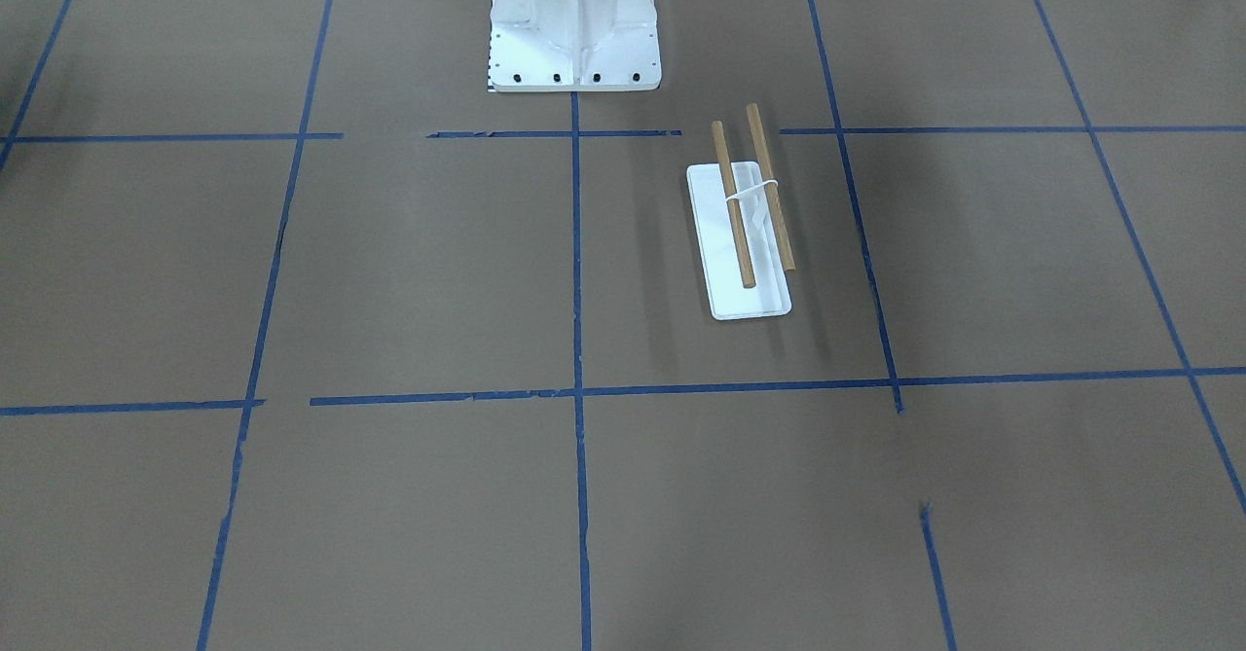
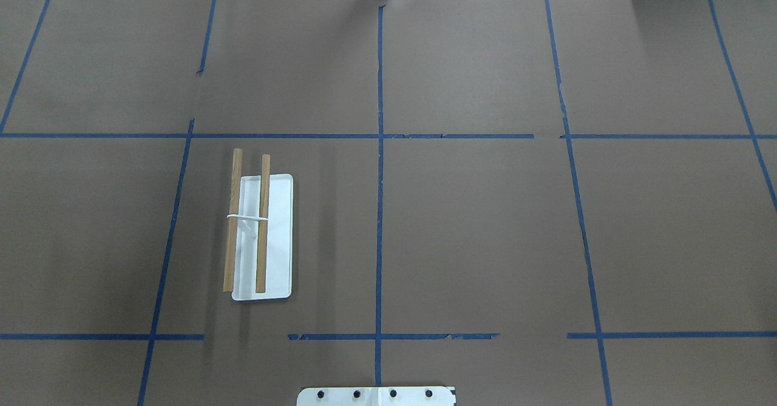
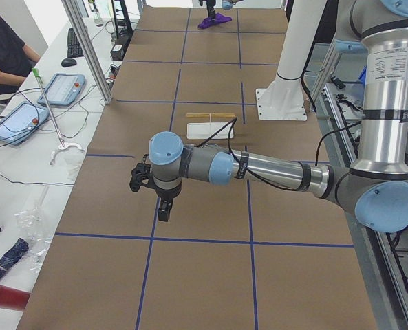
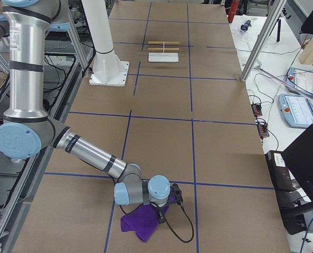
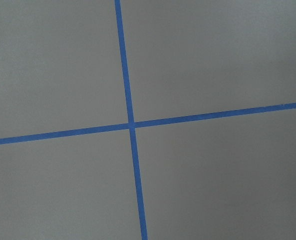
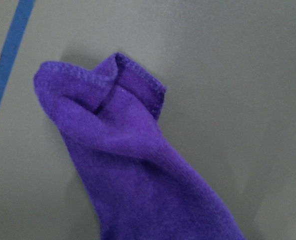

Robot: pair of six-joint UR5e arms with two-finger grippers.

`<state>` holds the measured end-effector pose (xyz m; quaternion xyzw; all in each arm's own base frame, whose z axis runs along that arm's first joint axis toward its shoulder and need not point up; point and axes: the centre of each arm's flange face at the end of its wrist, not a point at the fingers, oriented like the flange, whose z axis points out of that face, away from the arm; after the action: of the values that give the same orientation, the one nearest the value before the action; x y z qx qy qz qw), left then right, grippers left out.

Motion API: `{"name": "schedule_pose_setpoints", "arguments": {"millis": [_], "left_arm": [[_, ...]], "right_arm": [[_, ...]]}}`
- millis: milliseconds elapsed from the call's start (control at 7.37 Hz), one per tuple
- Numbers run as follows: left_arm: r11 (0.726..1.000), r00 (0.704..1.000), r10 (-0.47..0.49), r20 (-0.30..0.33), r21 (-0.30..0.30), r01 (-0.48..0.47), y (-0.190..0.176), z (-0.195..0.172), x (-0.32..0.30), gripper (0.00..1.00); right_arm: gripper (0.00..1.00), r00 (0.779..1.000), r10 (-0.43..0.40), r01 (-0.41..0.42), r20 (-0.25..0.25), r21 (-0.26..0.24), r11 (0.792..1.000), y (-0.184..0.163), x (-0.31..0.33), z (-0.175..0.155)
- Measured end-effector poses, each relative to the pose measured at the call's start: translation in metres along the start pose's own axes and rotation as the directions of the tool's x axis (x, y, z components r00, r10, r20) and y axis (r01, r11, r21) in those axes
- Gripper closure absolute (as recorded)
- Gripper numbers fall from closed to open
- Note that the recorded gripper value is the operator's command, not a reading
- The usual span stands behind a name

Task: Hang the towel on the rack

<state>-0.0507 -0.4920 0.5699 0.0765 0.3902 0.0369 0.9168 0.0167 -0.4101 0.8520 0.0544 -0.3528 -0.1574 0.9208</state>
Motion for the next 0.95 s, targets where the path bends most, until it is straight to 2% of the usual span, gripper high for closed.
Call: {"name": "schedule_pose_setpoints", "arguments": {"millis": [136,271,407,950], "left_arm": [[1.000,1.000,0.001,-0.001,0.001,-0.001,-0.0001,-0.0003,0.0004,0.00],[1.000,1.000,0.001,-0.001,0.001,-0.001,-0.0003,-0.0005,0.0007,0.00],[1.000,1.000,0.002,-0.002,0.001,-0.002,-0.0006,-0.0007,0.0009,0.00],[1.000,1.000,0.002,-0.002,0.002,-0.002,-0.0015,-0.0010,0.0012,0.00]], "right_arm": [[0.24,1.000,-0.004,0.004,0.001,-0.004,1.000,0.0006,-0.0007,0.0015],[0.79,1.000,-0.005,0.005,0.002,-0.006,1.000,0.0013,-0.0007,0.0026],[1.00,1.000,-0.005,0.005,0.001,-0.008,1.000,0.0018,-0.0004,0.0034],[1.00,1.000,-0.023,0.023,0.000,0.013,1.000,-0.0079,-0.0056,-0.0042]]}}
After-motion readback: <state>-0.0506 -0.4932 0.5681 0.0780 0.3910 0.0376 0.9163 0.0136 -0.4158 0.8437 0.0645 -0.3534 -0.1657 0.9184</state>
